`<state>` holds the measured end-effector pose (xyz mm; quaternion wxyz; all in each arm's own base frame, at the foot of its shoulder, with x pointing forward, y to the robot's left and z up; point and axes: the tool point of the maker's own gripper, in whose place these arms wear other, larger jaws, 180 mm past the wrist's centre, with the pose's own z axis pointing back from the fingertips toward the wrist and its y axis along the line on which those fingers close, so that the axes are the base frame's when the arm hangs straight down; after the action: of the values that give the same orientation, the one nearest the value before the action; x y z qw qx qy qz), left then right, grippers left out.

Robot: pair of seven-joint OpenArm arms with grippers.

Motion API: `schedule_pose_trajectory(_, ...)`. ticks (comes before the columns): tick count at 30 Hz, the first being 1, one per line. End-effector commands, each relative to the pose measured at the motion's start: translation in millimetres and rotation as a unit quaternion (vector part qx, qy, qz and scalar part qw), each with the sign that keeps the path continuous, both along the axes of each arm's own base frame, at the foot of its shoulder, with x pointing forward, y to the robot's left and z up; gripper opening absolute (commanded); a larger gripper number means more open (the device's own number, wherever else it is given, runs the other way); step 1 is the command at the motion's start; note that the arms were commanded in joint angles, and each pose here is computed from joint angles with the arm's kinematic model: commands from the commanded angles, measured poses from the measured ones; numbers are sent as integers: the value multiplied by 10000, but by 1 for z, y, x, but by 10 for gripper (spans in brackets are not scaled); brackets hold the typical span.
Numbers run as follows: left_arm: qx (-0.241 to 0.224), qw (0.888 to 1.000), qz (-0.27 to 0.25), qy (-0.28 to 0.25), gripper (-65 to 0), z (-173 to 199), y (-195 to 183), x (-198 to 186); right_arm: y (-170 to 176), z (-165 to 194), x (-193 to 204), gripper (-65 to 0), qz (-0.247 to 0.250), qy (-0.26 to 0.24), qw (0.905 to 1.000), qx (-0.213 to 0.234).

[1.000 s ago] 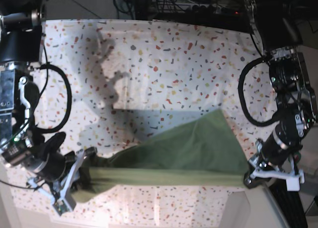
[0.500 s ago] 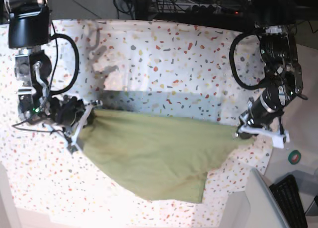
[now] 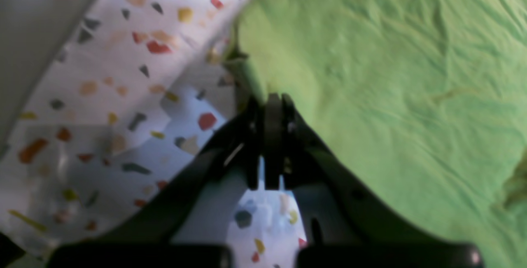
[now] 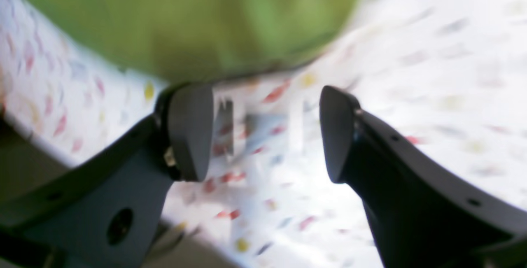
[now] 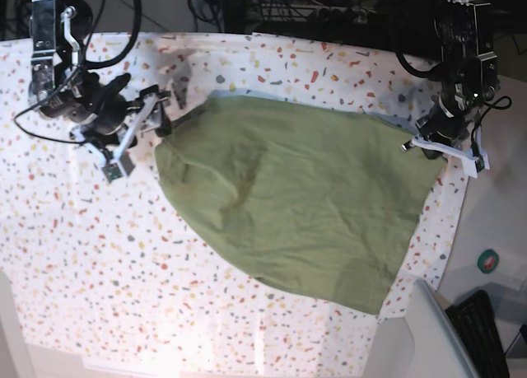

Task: Layout the t-shirt on the table in an organized manner, then fold the t-shirt properly
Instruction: 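Lay the shirt flat by pulling both grippers apart and lowering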

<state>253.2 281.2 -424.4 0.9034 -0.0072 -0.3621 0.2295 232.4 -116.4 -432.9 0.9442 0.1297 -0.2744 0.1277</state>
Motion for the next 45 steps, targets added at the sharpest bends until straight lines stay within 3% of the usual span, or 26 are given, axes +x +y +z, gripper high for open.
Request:
schedule_pose_trajectory(1, 79, 9997, -48, -223, -650, 12, 2, 9, -6, 5, 8, -296, -153, -182, 9997, 56)
schedule_pose_trajectory(5, 94, 9997, -34, -204, -650, 11, 4, 8, -35, -1, 33, -296, -1168, -481, 9911, 421)
schedule_pose_trajectory(7, 82, 9998, -37, -197, -650, 11, 4, 8, -45, -3, 39, -296, -1384, -350, 9888, 445)
schedule_pose_trajectory(11, 77, 9998, -50, -191, -650, 11, 2, 8, -28, -2, 39, -296, -1039, -149, 9926, 609)
schedule_pose_trajectory(16, 97, 9998, -32, -146, -650, 8, 4, 3, -10, 11, 43, -296, -900, -333, 9856, 1394)
schedule_pose_trajectory(22, 132, 9999, -40, -76, -650, 5, 6, -2, 22, -7, 62, -290, -581, 121, 9827, 1754)
schedule_pose_trajectory(27, 139, 9999, -43, -68, -650, 5, 7, -2, 25, -31, 76, -293, -650, 578, 9772, 1937)
schedule_pose_trajectory(32, 368, 9993, -78, -46, -650, 11, 25, 1, 17, -40, 83, -302, -864, 522, 9741, 2022)
schedule_pose_trajectory(34, 424, 9991, -87, -40, -650, 12, 29, 2, 18, -40, 82, -387, -835, 560, 9744, 2012)
schedule_pose_trajectory(37, 416, 9989, -133, -145, -650, 18, 26, 11, 20, -41, 79, -650, -768, 670, 9745, 1999)
schedule_pose_trajectory(40, 375, 9988, -130, -302, -650, 26, 23, 22, 16, -34, 83, -650, -685, 691, 9765, 1923)
schedule_pose_trajectory(45, 248, 9943, -243, -1012, -650, 66, -1, 53, -8, 20, 99, -650, -376, 362, 9916, 1181)
